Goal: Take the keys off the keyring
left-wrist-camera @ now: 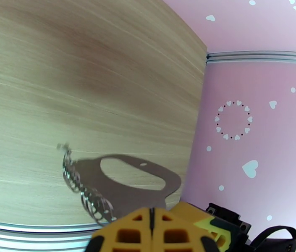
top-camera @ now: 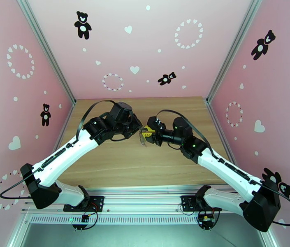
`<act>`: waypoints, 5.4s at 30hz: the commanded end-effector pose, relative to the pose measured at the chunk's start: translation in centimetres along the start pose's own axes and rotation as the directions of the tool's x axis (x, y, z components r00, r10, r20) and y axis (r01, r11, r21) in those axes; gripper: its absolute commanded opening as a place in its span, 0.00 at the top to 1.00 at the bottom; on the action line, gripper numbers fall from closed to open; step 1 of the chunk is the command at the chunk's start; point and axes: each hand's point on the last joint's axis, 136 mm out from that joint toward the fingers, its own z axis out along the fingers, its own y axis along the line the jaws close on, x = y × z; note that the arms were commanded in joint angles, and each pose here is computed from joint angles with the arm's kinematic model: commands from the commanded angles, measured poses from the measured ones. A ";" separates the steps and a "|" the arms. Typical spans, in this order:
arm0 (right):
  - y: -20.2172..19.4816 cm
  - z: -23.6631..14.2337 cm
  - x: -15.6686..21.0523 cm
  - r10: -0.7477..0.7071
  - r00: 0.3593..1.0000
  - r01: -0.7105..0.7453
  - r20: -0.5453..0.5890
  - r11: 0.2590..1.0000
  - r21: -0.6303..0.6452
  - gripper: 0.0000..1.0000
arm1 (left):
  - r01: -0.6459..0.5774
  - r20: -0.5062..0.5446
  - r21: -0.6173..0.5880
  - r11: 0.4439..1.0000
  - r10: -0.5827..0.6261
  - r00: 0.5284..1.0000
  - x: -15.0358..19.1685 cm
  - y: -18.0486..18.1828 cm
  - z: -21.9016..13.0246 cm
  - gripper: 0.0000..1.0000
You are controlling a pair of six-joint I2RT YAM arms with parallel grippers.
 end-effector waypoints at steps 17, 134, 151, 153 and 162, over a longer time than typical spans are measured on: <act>-1.5 -0.7 -0.4 0.038 0.999 -0.038 -0.004 0.999 0.015 0.68 | -0.038 -0.005 0.071 0.997 0.039 0.999 0.1 -1.8 -1.4 1.00; -3.0 -2.3 -2.7 0.258 0.964 -0.249 -0.062 0.961 0.123 1.00 | -0.175 0.084 0.027 0.984 0.172 0.981 -1.4 -1.6 -1.8 0.99; -1.9 -1.8 -0.8 0.390 0.884 -0.346 -0.258 0.916 0.202 1.00 | -0.307 0.270 0.113 0.945 0.269 0.925 -3.1 -1.5 -6.7 0.61; -1.8 -1.8 -0.1 0.411 0.860 -0.355 -0.303 0.908 0.224 1.00 | -0.371 0.318 0.097 0.924 0.324 0.891 -3.4 -0.8 -7.3 0.57; -0.8 -2.4 1.2 0.413 0.804 -0.335 -0.428 0.909 0.246 1.00 | -0.699 0.470 0.031 0.714 0.607 0.641 -2.7 2.2 -6.4 0.52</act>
